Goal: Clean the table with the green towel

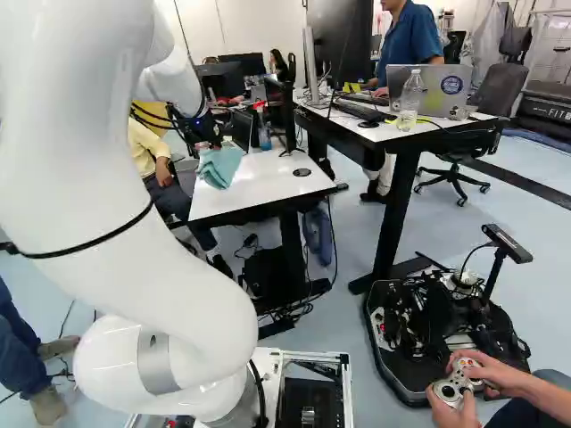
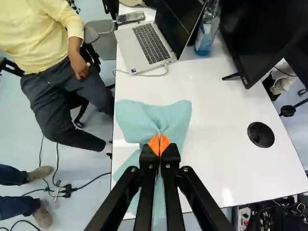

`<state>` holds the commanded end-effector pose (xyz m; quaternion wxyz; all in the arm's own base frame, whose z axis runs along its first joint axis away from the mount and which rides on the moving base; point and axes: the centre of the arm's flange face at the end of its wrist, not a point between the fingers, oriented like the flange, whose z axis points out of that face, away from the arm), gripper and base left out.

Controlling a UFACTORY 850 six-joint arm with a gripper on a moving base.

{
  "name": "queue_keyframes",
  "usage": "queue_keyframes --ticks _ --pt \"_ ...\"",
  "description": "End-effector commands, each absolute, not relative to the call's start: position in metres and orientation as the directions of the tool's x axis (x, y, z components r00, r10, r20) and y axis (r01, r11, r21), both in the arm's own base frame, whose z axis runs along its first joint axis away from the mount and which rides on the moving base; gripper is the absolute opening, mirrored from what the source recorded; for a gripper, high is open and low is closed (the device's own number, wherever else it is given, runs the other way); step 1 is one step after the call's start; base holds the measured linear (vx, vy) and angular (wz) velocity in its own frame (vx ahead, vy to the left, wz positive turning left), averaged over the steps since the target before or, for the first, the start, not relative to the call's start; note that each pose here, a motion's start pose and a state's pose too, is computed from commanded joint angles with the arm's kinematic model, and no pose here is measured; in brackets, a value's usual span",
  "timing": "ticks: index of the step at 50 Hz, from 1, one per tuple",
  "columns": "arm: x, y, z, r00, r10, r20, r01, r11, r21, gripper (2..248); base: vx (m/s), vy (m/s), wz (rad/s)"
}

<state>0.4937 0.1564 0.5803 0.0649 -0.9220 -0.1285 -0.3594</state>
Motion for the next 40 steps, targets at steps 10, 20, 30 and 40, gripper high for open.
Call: queue_keyframes --ticks 10,20,30,40 --pt "0.474 0.160 0.580 0.707 0.204 0.677 0.301 -0.953 -0.027 25 0.000 0.000 0.000" --pt "0.461 0.164 0.580 0.704 0.216 0.676 0.317 -0.948 -0.027 25 0.000 0.000 0.000" --pt "0.457 0.166 0.580 0.703 0.221 0.677 0.323 -0.946 -0.027 25 0.000 0.000 0.000" --pt "0.457 0.166 0.580 0.702 0.221 0.677 0.324 -0.946 -0.027 25 0.000 0.000 0.000"
